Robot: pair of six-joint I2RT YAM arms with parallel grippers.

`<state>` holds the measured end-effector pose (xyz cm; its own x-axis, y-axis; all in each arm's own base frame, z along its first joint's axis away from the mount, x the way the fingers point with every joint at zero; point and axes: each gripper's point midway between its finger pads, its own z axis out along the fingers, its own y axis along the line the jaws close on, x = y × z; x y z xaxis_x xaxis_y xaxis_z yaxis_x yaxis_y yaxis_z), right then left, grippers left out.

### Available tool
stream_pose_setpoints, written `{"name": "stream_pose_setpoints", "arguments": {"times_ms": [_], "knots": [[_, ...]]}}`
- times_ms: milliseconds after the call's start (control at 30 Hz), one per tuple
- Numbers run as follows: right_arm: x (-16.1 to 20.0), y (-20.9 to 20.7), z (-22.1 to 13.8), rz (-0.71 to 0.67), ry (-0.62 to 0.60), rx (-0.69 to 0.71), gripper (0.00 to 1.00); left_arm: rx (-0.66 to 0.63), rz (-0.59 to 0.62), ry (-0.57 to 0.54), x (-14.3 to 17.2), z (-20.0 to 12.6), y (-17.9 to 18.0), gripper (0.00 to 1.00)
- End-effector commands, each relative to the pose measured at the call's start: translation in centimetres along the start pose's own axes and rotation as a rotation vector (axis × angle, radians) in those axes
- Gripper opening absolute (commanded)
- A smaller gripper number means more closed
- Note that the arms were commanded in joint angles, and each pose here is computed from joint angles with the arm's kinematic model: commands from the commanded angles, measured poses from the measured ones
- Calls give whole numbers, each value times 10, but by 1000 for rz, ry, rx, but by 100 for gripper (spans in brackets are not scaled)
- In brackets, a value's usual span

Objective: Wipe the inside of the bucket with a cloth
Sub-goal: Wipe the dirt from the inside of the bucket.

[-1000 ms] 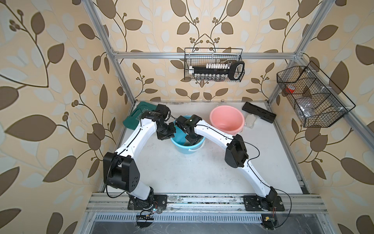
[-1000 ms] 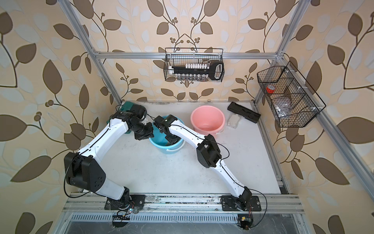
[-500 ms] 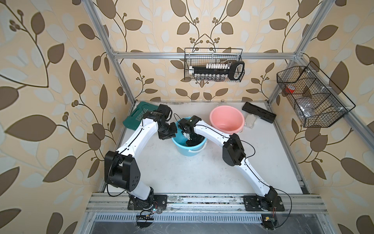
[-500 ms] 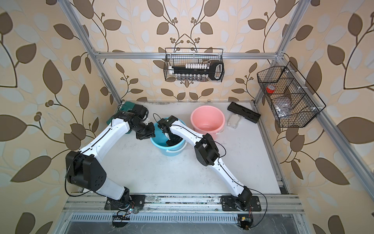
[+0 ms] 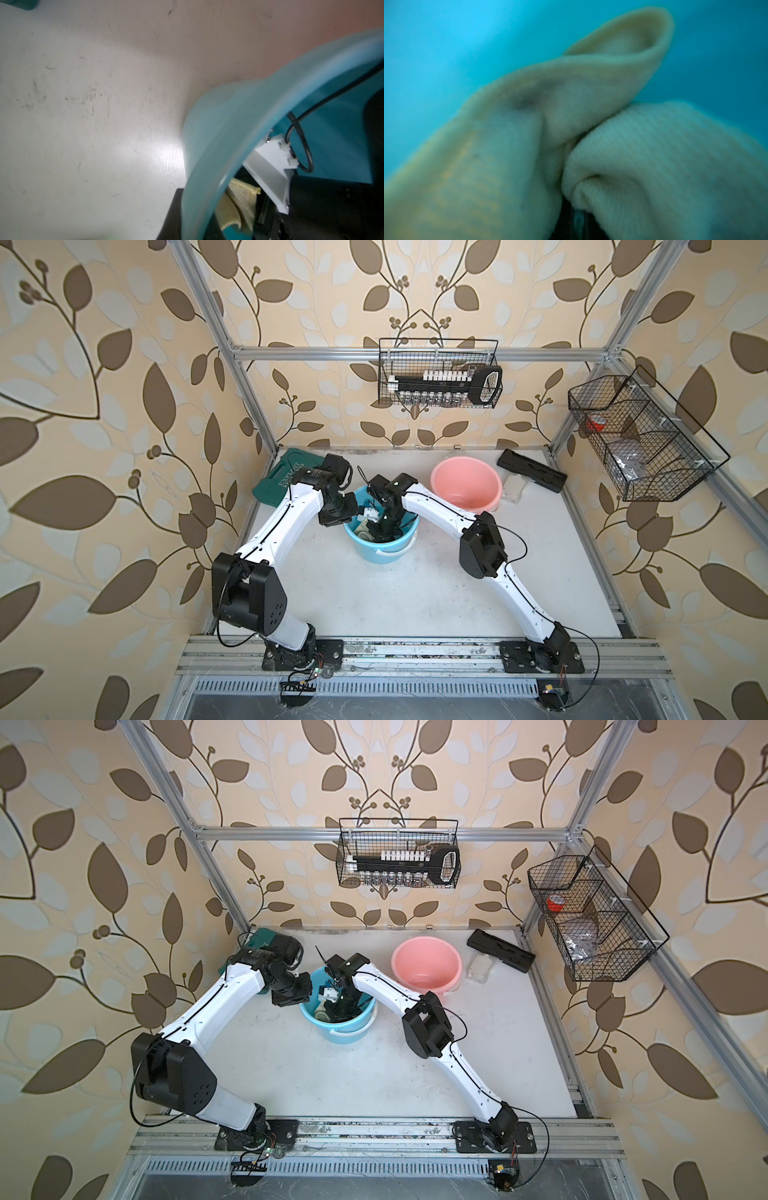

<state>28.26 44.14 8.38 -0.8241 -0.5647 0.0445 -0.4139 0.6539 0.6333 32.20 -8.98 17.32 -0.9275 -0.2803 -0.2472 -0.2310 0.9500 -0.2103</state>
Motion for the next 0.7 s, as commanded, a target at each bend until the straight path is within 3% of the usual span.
{"name": "stream_pose_setpoints", "arguments": {"times_ms": [0, 200, 367, 533, 667], "knots": [[0, 87, -32, -47, -50, -271, 0, 1, 6, -270, -45, -29, -9, 0], [-12, 105, -46, -45, -116, -312, 0, 40, 21, -338, -47, -43, -16, 0], [2, 95, -28, -38, -73, -242, 0, 43, 30, -345, -44, -39, -17, 0], [30, 48, -18, -13, -14, 37, 0, 8, 36, -375, -48, -42, -11, 0], [54, 4, -33, -6, 30, 306, 0, -12, 46, -394, -52, -45, -9, 0]]}}
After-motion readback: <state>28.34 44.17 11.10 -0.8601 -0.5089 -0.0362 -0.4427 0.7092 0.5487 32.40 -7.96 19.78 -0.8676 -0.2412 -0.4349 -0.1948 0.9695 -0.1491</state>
